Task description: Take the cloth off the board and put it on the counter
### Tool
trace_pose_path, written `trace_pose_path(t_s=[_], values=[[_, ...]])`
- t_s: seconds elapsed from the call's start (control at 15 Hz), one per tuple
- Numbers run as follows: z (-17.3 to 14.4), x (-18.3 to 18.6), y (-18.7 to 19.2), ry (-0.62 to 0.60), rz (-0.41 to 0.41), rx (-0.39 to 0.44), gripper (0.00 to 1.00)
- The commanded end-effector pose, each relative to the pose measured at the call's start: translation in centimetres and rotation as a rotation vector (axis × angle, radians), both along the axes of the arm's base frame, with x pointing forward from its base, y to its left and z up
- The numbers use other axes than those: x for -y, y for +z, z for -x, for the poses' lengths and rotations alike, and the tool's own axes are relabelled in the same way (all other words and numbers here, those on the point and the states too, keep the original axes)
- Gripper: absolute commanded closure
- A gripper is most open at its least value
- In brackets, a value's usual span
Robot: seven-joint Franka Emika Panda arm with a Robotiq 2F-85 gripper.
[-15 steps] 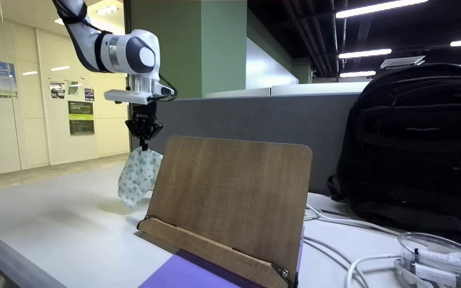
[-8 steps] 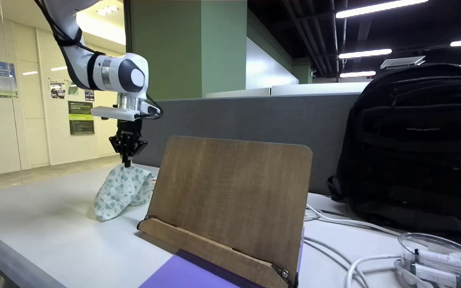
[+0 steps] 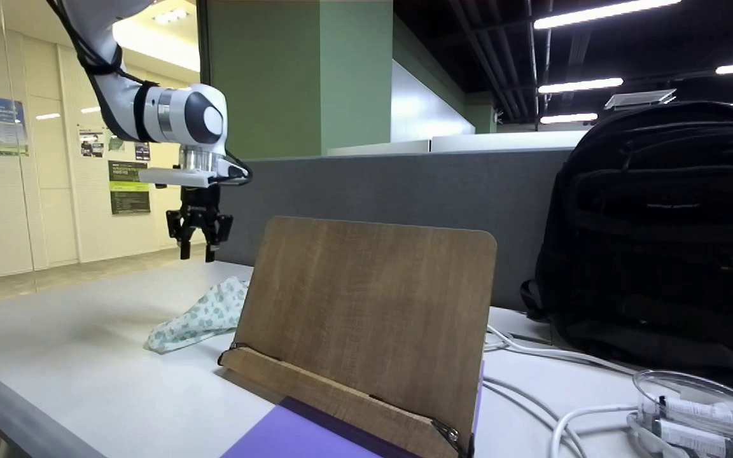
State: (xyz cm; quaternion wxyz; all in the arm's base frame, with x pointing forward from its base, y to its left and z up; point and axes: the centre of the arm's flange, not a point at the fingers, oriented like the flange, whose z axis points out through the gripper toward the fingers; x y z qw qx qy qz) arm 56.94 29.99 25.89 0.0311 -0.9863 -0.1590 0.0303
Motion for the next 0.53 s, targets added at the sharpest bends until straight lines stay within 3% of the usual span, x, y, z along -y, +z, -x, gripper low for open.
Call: trace_pose_path(t_s=[0.0, 0.13, 0.47], values=[[-0.6, 0.2, 1.8, -0.025, 0.033, 0.013, 0.08], [-0.7, 0.5, 2.4, -0.023, 0.043, 0.026, 0.00], [-0.7, 1.5, 3.3, -0.023, 0.059, 0.032, 0.00]])
